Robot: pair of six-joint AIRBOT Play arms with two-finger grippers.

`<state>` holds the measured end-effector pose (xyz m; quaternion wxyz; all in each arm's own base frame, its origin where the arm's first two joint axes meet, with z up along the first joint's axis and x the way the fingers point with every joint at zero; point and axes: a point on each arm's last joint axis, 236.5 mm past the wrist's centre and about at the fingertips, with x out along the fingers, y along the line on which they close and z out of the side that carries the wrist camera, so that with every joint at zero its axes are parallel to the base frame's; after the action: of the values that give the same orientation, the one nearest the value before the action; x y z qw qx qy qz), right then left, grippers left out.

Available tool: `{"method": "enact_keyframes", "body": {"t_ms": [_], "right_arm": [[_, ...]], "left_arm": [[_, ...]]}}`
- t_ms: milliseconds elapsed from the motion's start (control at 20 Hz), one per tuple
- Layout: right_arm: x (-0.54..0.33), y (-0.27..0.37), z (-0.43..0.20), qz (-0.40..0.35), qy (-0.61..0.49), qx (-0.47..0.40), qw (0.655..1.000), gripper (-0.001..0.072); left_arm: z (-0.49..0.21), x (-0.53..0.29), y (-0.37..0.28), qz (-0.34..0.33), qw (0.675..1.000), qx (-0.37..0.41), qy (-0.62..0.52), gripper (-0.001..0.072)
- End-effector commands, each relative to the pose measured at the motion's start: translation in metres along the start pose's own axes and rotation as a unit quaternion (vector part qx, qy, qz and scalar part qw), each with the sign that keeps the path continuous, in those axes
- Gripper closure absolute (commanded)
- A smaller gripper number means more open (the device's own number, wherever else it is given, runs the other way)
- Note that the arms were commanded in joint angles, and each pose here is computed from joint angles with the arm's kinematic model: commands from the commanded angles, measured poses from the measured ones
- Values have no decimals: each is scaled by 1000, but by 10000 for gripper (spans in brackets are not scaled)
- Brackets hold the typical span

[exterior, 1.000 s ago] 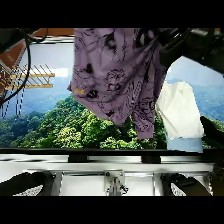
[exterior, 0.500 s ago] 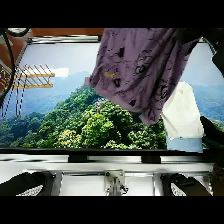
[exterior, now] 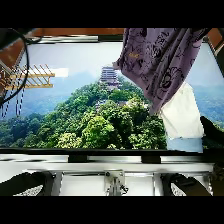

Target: Fold the shirts.

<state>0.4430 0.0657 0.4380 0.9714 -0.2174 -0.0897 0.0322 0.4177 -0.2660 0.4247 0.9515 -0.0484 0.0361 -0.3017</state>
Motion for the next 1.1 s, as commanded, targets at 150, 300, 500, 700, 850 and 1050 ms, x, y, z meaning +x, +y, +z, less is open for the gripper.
{"method": "enact_keyframes", "body": {"t_ms": [150, 300, 500, 700, 850, 1050], "right_arm": [[-2, -47, -7, -66, 2, 1, 998, 646], [-9, -92, -17, -126, 14, -23, 992, 646], [-20, -126, -3, -161, -1, 5, 987, 646], [-19, -88, 23, -106, -34, 61, 992, 646], [-22, -37, 52, -44, -59, 63, 995, 646], [-32, 45, 64, 56, -38, 56, 996, 646]], "left_arm": [[-49, 12, 4, 3, 996, -1, 86, 161], [-50, 12, 4, 3, 996, -1, 87, 164], [-56, 18, 6, 3, 996, -2, 92, 166], [-35, 26, 31, 30, 997, -67, 40, 168], [-8, 21, 68, 58, 987, -150, -20, 166], [-1, 18, 83, 56, 980, -189, -32, 164]]}}
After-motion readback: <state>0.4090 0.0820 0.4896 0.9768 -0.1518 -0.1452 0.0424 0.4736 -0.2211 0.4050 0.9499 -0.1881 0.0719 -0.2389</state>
